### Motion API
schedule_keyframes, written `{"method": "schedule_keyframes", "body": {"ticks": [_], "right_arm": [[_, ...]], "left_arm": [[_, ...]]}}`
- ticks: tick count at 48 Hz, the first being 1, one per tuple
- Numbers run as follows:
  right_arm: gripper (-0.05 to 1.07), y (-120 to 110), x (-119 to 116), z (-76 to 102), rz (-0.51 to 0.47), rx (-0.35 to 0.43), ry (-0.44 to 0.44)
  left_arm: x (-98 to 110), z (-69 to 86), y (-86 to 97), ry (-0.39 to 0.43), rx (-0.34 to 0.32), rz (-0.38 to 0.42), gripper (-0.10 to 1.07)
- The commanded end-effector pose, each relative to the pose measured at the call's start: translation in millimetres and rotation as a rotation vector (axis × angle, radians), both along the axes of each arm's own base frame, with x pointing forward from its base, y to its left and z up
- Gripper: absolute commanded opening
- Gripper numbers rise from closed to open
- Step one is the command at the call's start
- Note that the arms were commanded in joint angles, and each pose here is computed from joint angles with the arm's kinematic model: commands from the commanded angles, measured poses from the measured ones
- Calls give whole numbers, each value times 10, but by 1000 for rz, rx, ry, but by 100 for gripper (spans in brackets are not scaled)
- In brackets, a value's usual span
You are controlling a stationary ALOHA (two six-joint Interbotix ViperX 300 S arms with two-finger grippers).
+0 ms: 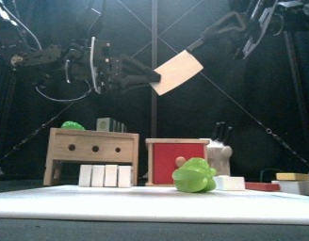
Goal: Grab cleaver with left hand
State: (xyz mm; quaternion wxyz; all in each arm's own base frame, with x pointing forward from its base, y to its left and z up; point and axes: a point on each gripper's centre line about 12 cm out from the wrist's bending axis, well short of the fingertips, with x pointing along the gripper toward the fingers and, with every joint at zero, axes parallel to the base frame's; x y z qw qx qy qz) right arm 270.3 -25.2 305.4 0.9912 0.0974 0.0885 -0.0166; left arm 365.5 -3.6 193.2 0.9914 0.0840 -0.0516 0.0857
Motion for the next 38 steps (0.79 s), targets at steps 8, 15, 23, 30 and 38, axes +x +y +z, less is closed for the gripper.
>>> {"method": "schedule_keyframes", "body": {"ticks": [8, 15, 23, 30, 38], "right_arm": [[48, -31, 23, -252, -44, 75, 80], [48, -26, 119, -474, -78, 114, 173], [48, 4, 230, -548, -115, 81, 251], [48, -34, 241, -432, -150, 54, 241], [49, -28, 230, -456, -157, 68, 251]], "left_arm": [[-125, 307, 26, -89, 1, 5, 43], [-233, 417, 34, -117, -4, 3, 43], [-210, 300, 9, -77, -13, -16, 42], [-148, 93, -15, -1, -25, -28, 42], [-129, -11, -52, 63, -31, -43, 42]]}}
